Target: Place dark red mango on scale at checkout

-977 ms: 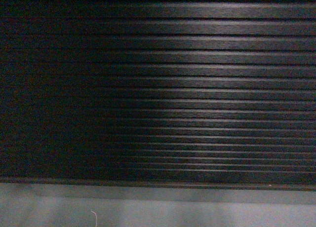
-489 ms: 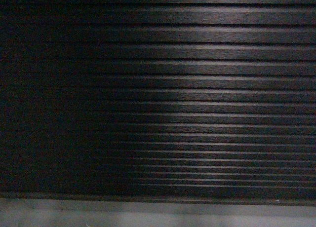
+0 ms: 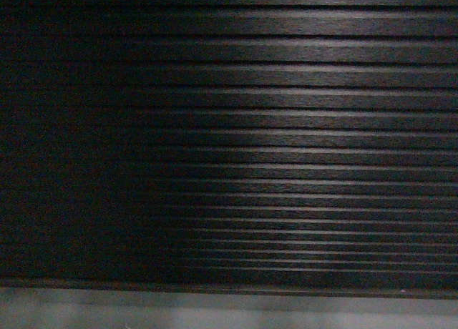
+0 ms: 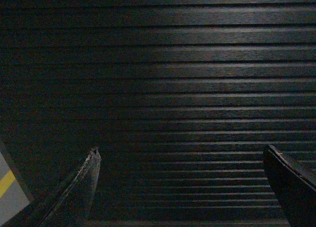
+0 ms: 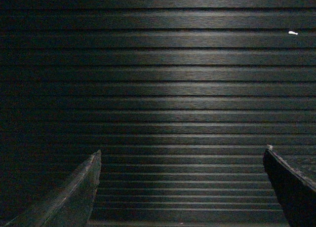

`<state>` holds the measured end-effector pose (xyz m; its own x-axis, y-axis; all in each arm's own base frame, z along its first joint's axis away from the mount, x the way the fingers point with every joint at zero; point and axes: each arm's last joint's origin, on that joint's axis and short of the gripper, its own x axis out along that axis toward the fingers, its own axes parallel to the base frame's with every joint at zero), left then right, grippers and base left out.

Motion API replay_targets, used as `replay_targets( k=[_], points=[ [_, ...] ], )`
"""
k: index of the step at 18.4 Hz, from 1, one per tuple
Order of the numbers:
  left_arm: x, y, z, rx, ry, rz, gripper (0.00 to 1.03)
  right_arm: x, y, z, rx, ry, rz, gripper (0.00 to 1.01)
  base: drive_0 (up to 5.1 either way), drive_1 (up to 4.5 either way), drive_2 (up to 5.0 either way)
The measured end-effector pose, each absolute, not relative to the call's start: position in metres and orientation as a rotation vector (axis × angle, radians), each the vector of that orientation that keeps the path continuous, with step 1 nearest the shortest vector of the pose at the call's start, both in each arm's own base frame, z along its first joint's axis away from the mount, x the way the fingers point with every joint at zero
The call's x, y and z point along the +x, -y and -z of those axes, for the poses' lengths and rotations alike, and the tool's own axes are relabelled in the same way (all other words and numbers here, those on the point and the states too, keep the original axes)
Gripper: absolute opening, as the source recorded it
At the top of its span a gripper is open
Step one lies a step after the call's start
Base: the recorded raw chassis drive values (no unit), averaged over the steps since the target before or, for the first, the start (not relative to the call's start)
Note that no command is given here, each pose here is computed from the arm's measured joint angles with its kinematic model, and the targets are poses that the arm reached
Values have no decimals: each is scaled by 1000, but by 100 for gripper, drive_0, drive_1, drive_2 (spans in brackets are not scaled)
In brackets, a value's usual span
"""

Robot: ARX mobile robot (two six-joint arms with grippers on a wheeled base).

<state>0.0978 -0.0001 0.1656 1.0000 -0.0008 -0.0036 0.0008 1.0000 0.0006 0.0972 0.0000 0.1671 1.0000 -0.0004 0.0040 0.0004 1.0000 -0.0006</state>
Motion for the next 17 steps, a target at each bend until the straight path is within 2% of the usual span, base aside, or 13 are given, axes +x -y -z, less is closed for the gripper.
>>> replay_targets(
  k=[17],
  points=[
    [98,0,-166,1,-4,0,98,97,0,-167,-1,4,0,98,0,0,0]
  ],
)
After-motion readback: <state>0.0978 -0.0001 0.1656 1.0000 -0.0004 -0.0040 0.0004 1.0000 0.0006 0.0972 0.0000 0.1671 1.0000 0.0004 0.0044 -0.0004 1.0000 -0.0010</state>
